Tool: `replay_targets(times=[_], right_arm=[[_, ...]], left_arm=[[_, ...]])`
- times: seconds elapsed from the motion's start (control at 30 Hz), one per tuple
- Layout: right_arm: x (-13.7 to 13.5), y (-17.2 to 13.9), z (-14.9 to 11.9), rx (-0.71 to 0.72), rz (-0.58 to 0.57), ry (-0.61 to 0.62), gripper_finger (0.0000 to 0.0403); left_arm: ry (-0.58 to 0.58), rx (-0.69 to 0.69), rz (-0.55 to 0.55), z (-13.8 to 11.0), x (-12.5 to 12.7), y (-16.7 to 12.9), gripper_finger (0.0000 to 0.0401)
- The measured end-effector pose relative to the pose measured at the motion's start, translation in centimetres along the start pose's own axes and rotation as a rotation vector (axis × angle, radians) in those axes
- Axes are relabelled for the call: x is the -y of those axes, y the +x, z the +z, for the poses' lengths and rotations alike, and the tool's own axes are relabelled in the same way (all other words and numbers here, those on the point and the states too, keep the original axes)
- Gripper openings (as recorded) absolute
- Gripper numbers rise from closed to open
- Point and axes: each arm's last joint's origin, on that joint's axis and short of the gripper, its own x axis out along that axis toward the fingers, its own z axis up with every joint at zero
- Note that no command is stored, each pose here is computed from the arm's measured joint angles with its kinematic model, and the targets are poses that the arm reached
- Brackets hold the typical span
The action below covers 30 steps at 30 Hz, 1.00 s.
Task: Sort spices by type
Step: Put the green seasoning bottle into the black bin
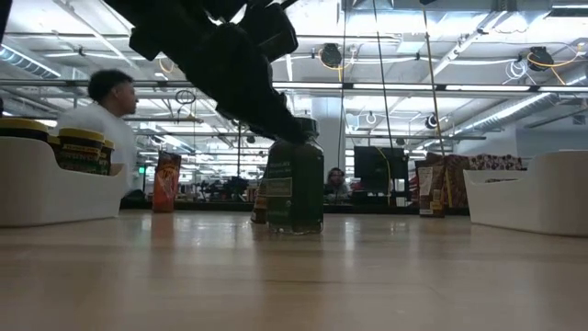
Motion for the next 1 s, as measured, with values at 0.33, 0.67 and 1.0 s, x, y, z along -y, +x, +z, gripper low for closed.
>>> replay_targets(times=[0.33, 0.67, 1.0], right_arm=[[0.01, -0.01, 0.0, 0.0, 0.0, 0.0, 0.0258], [0.02, -0.01, -0.01, -0.002, -0.001, -0.019, 0.0258], [0.01, -0.02, -0.01, -0.002, -0.001, -0.026, 0.0258]], left_arm=[[-0.011, 0.023, 0.012, 0.22, -0.53, 0.02, 0.0285], [-0.012, 0.021, 0.012, 0.2, -0.5, 0.02, 0.0278], [-0.016, 0.021, 0.004, 0.21, -0.62, 0.01, 0.0211]])
